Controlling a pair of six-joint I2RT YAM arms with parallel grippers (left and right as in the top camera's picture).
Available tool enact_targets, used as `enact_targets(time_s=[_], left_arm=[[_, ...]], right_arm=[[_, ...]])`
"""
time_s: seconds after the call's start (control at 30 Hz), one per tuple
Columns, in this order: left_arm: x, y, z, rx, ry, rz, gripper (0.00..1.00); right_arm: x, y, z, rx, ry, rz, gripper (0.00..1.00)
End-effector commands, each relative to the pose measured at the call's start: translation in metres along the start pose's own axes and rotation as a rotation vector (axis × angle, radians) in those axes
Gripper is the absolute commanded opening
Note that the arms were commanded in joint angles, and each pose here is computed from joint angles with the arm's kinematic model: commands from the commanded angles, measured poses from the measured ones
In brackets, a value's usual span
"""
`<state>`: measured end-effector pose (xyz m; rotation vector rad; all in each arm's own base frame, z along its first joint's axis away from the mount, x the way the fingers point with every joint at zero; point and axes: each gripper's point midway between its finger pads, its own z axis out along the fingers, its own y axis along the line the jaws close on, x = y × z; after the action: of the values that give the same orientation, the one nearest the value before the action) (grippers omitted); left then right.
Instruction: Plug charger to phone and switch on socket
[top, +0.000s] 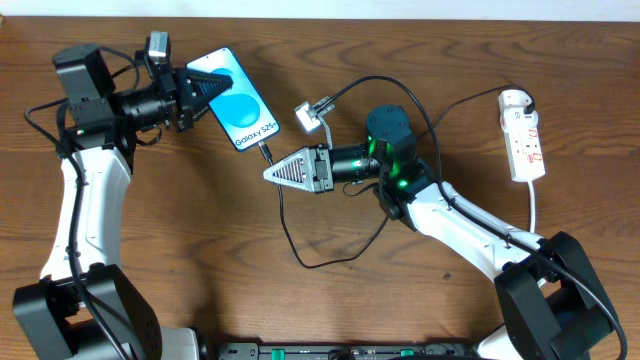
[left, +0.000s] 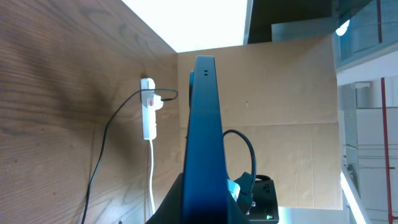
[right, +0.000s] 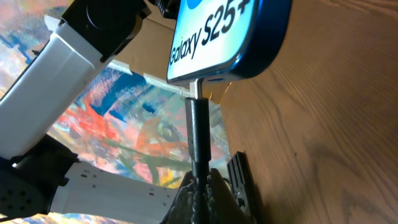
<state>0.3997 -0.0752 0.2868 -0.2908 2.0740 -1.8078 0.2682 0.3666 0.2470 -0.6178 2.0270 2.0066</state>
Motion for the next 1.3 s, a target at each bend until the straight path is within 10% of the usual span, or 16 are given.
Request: enact_targets(time_s=[0.0,1.27], left_arm=[[0.007,-0.016,0.001,0.031,0.034,0.05,0.07],[0.036,-0.014,0.027,0.062,0.144,0.091,0.07]], right_arm=[[0.001,-0.004,0.002,0.008,-0.004,-0.006,0.01],[-0.025,-0.005,-0.017,0.015,-0.092,-0.044,0.01]])
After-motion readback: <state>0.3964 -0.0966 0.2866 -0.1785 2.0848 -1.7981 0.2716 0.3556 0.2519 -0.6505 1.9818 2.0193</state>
